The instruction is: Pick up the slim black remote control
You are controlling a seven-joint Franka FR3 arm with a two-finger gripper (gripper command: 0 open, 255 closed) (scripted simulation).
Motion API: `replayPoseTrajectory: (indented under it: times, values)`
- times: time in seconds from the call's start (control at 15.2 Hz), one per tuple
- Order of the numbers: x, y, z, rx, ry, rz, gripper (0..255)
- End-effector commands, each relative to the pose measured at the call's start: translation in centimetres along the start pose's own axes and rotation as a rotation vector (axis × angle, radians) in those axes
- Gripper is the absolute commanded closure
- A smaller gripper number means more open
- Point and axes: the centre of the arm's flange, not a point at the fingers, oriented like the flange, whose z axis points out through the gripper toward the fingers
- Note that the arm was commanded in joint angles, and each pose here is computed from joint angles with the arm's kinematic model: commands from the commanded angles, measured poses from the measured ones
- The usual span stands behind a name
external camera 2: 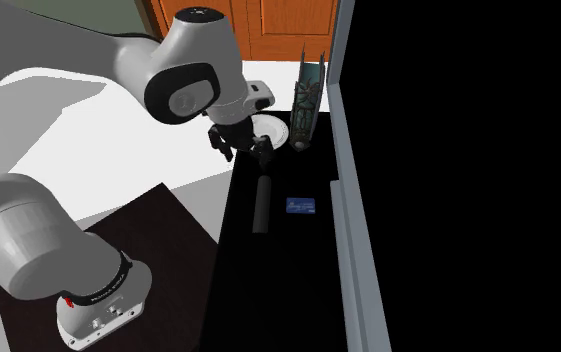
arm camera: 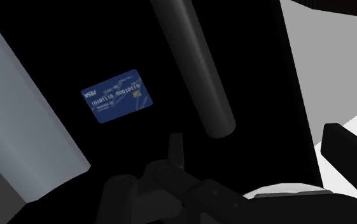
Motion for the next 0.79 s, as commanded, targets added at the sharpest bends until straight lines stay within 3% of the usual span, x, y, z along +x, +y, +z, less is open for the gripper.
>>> replayPoseTrajectory:
  times: [0.0,0.46,0.73]
  values:
    - [0.3,0.3,2.6,-0.001,-0.01,-0.059,0]
    - [1.2,1.9,11.5,-0.001,-0.049,-0.25,0]
    - [1.0,1.8,13.6,-0.001,-0.049,-0.25,0]
